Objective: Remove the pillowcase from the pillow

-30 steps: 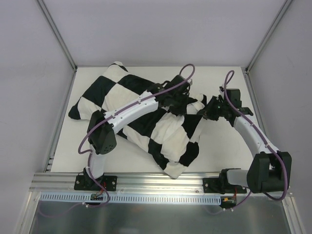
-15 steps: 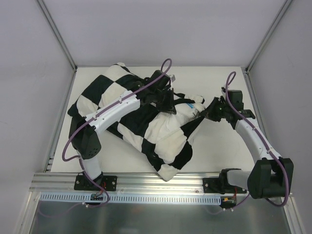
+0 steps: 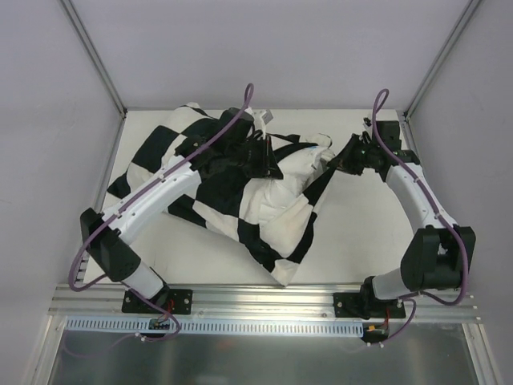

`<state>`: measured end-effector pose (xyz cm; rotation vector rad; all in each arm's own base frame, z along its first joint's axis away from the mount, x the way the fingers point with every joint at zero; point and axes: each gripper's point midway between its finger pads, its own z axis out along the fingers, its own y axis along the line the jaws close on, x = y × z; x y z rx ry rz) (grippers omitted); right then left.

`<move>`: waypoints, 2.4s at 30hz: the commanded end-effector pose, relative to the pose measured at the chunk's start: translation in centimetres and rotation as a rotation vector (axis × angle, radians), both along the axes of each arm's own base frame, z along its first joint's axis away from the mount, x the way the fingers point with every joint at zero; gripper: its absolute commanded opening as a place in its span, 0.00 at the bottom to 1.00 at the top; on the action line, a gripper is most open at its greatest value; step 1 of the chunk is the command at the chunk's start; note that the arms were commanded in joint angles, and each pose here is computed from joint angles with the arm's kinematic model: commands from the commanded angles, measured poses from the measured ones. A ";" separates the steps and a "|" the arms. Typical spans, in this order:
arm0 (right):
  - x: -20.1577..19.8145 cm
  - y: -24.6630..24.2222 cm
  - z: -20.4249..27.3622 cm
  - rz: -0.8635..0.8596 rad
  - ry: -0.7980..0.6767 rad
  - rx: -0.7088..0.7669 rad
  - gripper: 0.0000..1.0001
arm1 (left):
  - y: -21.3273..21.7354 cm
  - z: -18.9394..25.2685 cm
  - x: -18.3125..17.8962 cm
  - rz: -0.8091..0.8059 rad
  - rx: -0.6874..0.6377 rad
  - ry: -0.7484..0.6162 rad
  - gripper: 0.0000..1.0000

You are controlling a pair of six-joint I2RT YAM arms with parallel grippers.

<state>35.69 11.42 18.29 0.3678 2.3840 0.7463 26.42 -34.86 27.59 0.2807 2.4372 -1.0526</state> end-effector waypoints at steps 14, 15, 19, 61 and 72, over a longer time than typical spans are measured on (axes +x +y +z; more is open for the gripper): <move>5.0 -0.1 -4.6 -0.024 0.107 0.022 0.01 | 2.5 2.9 -3.3 0.010 -0.108 -0.009 0.00; 2.7 0.4 -7.2 0.004 0.174 0.032 0.01 | 2.2 3.3 -2.6 0.029 -0.114 -0.014 0.00; -4.4 0.5 -11.1 0.053 0.271 -0.015 0.01 | 0.0 4.6 1.4 0.110 -0.131 -0.018 0.00; -24.9 12.2 -8.7 0.465 0.078 -0.089 0.04 | 3.9 7.9 16.9 0.528 -0.253 -0.013 0.00; -25.0 8.3 -9.4 0.343 0.047 -0.161 0.01 | 9.3 8.2 20.1 0.639 -0.284 0.005 0.00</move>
